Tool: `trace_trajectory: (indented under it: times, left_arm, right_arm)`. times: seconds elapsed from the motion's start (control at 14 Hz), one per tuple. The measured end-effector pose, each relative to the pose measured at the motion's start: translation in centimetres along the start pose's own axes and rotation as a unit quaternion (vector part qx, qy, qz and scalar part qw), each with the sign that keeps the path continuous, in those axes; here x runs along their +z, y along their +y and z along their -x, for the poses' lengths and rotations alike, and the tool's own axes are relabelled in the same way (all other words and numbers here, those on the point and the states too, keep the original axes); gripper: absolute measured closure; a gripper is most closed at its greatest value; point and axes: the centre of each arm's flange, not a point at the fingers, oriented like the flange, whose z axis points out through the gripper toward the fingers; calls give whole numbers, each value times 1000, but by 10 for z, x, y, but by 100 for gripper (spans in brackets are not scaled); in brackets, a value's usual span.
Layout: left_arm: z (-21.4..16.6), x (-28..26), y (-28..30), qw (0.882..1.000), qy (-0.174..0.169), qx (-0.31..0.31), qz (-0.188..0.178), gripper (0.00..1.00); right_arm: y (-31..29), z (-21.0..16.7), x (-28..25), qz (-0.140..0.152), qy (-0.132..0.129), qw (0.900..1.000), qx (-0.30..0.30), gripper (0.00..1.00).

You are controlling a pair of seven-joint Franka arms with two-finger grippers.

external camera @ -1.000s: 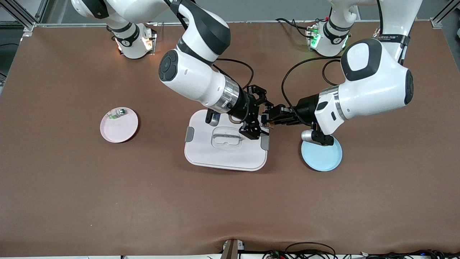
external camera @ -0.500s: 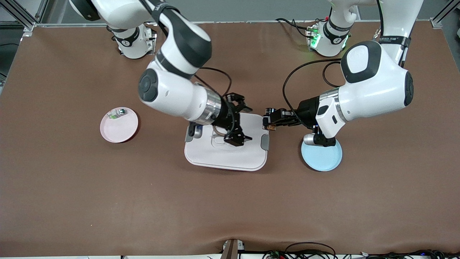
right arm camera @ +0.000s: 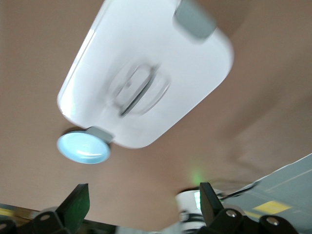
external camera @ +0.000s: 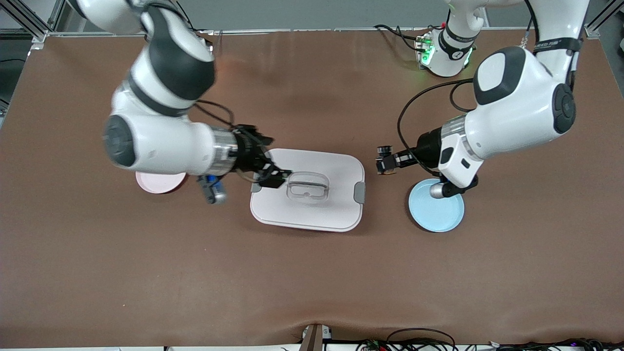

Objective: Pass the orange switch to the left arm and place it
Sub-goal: 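Withdraw the right gripper while the left gripper carries the switch away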

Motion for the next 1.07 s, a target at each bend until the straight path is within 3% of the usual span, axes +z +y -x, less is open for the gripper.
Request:
trace_trajectory:
  times: [0.21,0.43,0.71,1.07]
  left_arm:
    - [-6,-23,-18,996,8,-90,-21,59]
    - [-11,-68,-46,980,38,-189,-41,59]
    - [12,-110,-64,936,126,-311,-107,59]
    - [4,-90,-92,873,203,-413,-162,59]
  right_arm:
    - [39,-55,-49,38,7,996,-81,0]
    - [81,-97,-93,80,31,982,-167,0]
    - [135,-144,-131,179,63,945,-267,0]
    - [195,-210,-183,230,68,906,-349,0]
